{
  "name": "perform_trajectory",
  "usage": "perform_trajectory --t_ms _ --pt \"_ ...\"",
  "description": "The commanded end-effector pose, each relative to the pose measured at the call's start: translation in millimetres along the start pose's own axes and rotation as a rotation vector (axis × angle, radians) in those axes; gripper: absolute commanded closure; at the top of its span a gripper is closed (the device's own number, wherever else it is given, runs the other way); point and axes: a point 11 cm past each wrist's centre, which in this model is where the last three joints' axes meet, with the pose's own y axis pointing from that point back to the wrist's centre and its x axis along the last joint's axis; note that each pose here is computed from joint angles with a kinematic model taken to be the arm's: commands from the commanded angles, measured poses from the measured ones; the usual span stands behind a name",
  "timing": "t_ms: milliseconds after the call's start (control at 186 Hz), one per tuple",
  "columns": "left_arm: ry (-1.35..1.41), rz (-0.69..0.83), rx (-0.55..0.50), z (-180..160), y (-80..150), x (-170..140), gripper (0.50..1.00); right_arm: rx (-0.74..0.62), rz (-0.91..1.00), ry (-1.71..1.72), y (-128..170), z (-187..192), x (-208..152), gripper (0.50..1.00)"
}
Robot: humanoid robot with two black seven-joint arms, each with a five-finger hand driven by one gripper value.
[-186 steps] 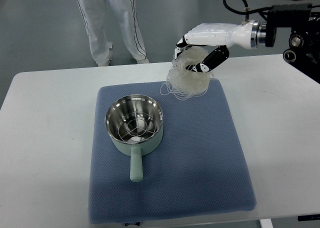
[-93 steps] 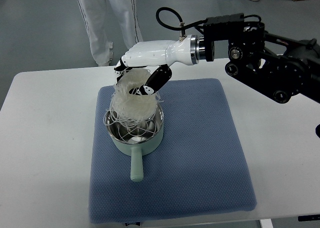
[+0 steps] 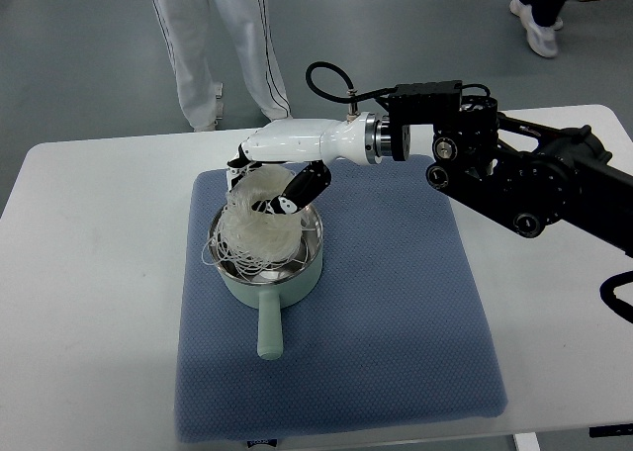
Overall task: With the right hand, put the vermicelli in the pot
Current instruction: 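Lower the vermicelli into the steel pot and open the right hand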
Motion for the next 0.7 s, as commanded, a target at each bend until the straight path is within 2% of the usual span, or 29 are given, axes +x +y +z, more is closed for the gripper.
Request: perform_trajectory --t_ms 0,419,446,548,639,693 --pt "0.001 0.0 0.0 0.0 0.0 0.0 0.5 -0.006 0.002 -0.011 -2.9 0.7 -4.6 1.0" --pt "0.001 0.0 0.0 0.0 0.0 0.0 0.5 -0.005 0.027 -0.023 -3.9 1.4 -8.3 1.0" --pt "-0.001 0.0 0.0 0.0 0.0 0.0 0.5 -0.005 0.029 -0.025 -3.8 1.6 -8.7 0.965" --pt "0.001 0.0 0.0 0.0 0.0 0.0 0.5 0.003 0.031 -0.029 -5.4 -0.2 -8.8 0.885" --pt "0.001 0.0 0.0 0.0 0.0 0.0 0.5 0.003 0.042 -0.029 -4.9 -0.2 -6.4 0.695" --pt "0.001 0.0 0.0 0.0 0.0 0.0 0.5 0.003 0.053 -0.024 -4.9 -0.2 -5.2 0.638"
